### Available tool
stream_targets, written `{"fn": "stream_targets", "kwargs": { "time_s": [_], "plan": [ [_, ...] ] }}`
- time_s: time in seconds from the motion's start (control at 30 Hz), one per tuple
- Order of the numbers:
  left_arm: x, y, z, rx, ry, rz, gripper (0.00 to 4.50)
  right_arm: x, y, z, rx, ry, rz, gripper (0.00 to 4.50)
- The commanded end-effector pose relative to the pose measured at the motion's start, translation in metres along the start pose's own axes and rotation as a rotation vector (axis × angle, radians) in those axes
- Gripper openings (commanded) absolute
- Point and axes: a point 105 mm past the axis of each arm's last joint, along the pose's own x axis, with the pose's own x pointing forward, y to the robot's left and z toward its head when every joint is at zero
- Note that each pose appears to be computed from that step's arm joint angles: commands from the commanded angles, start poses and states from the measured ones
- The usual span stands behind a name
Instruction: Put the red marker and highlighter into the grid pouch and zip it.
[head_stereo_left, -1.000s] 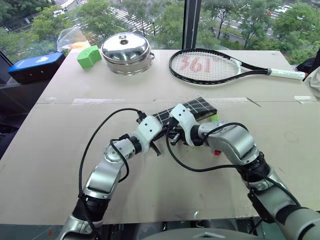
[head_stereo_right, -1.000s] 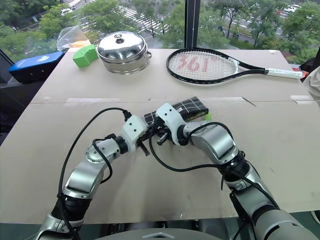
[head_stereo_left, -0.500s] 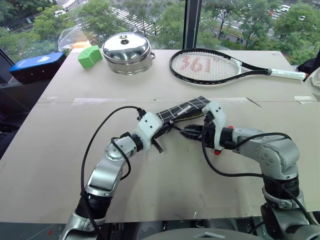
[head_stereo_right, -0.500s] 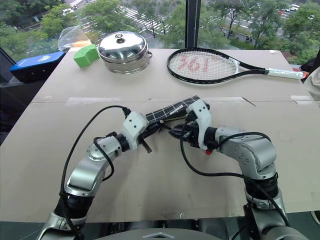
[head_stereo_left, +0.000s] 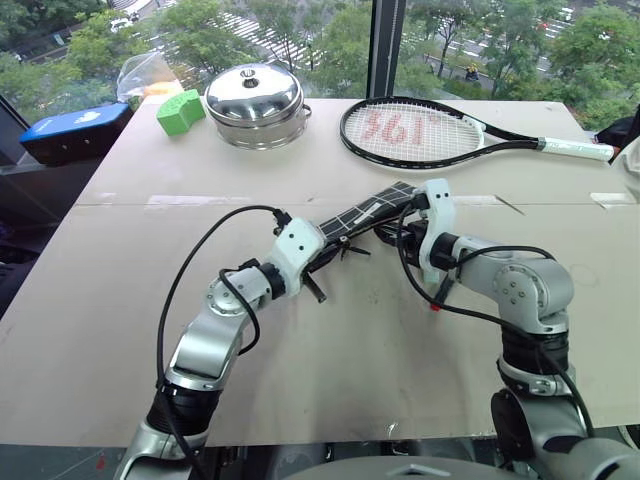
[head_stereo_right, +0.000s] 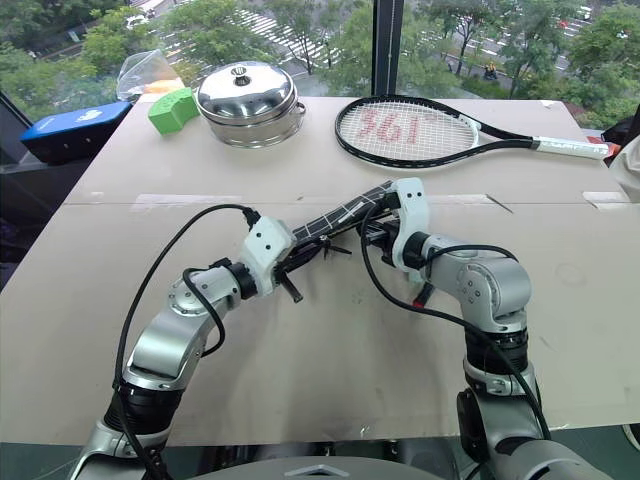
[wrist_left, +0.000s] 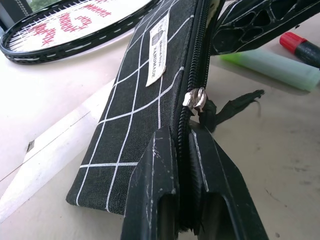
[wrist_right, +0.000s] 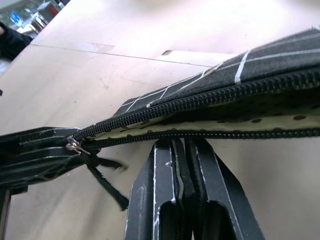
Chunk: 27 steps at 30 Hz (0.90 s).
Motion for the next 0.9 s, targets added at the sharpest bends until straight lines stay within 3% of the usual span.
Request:
{"fn": "stream_targets", "kwargs": {
  "time_s": [0.03,0.1,0.3,0.6,0.77,0.9],
  "plan": [
    [-0.001,0.0,0.019,0.026,-0.055,0.003,0.0,-0.012,0.021,0.01,-0.046,-0.033,0.12,0.08],
    [-0.001,0.001,0.018,0.022,-0.052,0.006,0.0,-0.019,0.027,0.01,-0.054,-0.036,0.155,0.08],
    [-0.003,-0.002,0.017,0.014,-0.046,0.001,0.0,-0.02,0.008,0.02,-0.037,-0.078,0.046,0.08],
    [-0.003,-0.008,0.019,0.035,-0.049,-0.043,0.0,0.006,-0.02,0.012,-0.1,-0.022,-0.12,0.08],
    [-0.003,-0.005,0.017,0.039,-0.039,-0.049,0.0,0.031,0.0,0.006,-0.715,0.045,-0.092,0.08],
    [-0.003,-0.001,0.013,0.051,-0.013,-0.044,0.0,0.042,0.006,-0.012,-1.351,0.15,0.012,0.08]
  ]
}}
